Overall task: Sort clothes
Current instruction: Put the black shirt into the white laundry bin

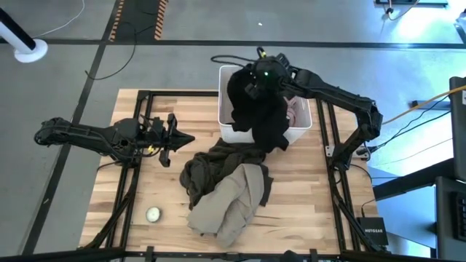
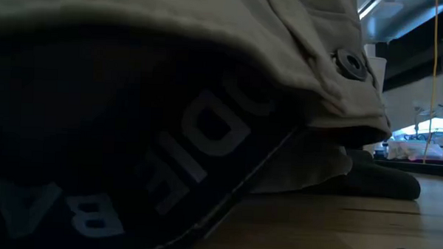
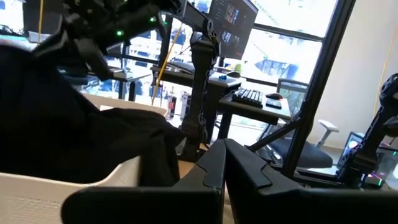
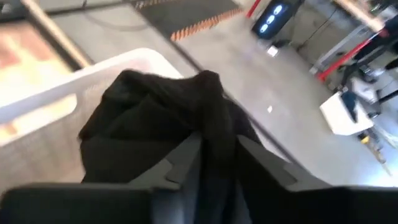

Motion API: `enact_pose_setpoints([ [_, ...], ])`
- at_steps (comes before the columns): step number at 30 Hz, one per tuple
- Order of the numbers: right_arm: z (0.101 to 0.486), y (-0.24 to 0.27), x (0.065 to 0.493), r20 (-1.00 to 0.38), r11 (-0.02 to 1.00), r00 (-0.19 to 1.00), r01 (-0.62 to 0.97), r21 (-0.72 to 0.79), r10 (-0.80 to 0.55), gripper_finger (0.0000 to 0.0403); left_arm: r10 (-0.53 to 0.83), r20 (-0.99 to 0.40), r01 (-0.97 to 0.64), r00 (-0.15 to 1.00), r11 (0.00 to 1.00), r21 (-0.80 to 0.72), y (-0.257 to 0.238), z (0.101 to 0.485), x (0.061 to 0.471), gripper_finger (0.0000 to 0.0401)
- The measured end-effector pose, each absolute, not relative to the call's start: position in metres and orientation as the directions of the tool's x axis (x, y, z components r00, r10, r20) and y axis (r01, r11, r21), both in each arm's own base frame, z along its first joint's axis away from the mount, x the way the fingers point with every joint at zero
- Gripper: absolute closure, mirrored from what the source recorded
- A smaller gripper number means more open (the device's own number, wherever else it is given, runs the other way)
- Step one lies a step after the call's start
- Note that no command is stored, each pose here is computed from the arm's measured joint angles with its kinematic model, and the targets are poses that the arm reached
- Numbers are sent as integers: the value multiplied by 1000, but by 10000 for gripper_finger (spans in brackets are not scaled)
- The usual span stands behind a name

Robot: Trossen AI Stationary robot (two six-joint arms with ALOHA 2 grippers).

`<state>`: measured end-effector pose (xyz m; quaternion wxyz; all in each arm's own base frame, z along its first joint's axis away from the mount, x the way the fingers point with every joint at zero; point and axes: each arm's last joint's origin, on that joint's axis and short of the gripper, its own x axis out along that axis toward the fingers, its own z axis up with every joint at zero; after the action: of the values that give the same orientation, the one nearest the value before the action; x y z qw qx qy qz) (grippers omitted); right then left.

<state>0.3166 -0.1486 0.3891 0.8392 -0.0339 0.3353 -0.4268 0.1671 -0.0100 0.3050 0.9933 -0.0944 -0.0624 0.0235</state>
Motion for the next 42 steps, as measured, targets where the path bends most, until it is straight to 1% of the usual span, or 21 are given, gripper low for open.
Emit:
enact_pose_setpoints([
  [2,390,-146,314,-572,655,408,679,-332,-712,254,58,113,-36,992,981,-190,-10,304,167,401],
  [4,399,-142,308,-606,677,408,667,-313,-683,227,58,105,-38,993,981,-189,-10,304,167,401],
  [9,440,-129,284,-671,741,470,646,-180,-573,179,58,96,-39,994,981,-188,-10,303,167,401],
  [12,458,-112,272,-717,795,520,601,-79,-464,167,58,96,-39,994,980,-193,-10,303,167,401],
  [14,464,-96,268,-749,828,533,560,-36,-393,165,58,96,-39,994,980,-194,-10,303,167,401],
  [18,462,-58,265,-816,878,494,478,-35,-301,164,58,96,-38,994,980,-197,-10,303,167,401],
  [20,459,-39,266,-830,887,467,456,-69,-304,164,58,96,-37,994,977,-210,-10,303,167,401],
  [23,448,-12,271,-833,890,430,430,-151,-349,164,58,89,-37,994,975,-219,-10,302,167,401],
  [29,411,30,276,-826,879,345,341,-333,-446,164,58,68,-40,996,972,-233,-10,299,168,401],
  [33,381,37,278,-811,843,262,302,-446,-523,164,58,63,-41,996,971,-234,-10,298,168,401],
  [39,343,34,282,-839,848,182,261,-462,-513,164,58,64,-41,996,971,-234,-10,298,168,401],
  [42,332,31,283,-841,843,152,252,-475,-519,164,58,64,-42,996,972,-231,-10,298,168,401],
])
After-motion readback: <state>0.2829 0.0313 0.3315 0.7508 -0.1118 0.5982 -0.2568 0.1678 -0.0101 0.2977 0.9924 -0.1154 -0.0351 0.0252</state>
